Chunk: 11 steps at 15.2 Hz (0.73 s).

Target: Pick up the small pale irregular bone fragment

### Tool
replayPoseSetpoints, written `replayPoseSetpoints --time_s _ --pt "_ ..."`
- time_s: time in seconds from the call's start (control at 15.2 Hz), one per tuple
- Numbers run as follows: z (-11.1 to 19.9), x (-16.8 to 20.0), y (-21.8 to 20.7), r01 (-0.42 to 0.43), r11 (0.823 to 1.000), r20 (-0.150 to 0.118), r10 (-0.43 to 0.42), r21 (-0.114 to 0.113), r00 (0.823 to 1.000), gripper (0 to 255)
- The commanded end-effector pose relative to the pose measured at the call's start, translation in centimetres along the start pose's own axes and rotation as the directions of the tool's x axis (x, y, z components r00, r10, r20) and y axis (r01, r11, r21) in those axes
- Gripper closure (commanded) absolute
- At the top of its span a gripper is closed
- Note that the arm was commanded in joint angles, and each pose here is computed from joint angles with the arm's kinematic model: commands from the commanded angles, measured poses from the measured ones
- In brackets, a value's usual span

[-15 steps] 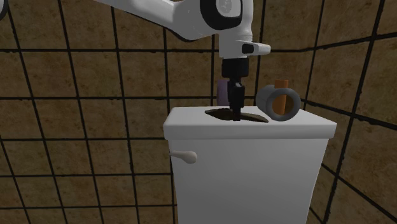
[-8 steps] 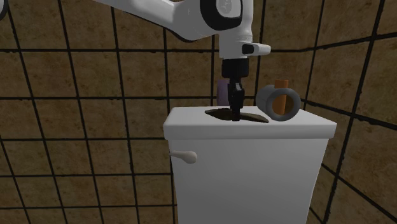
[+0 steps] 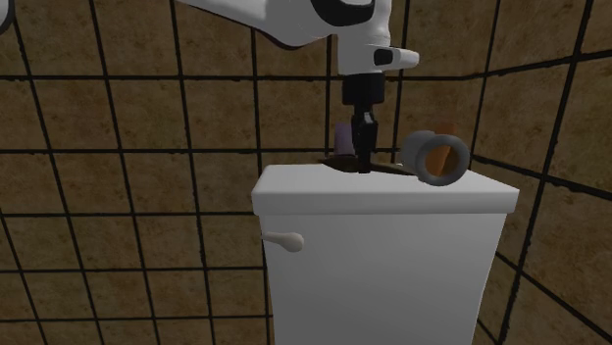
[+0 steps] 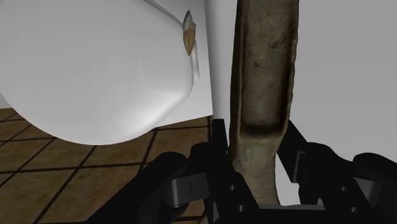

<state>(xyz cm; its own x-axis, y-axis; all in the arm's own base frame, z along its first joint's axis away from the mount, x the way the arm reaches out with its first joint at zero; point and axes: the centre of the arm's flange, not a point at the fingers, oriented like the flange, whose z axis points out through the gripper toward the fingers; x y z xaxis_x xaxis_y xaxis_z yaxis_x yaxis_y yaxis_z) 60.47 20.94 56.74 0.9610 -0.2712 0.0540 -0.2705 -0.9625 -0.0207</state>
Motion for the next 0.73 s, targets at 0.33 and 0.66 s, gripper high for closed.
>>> replayPoseSetpoints --time_s 0.33,0.66 --pt "-3.7 0.2 -0.2 0.0 1.0 0.0 0.0 0.0 1.0 255" --pt "-5.3 0.3 -0.2 0.0 1.0 0.0 0.0 0.0 1.0 255"
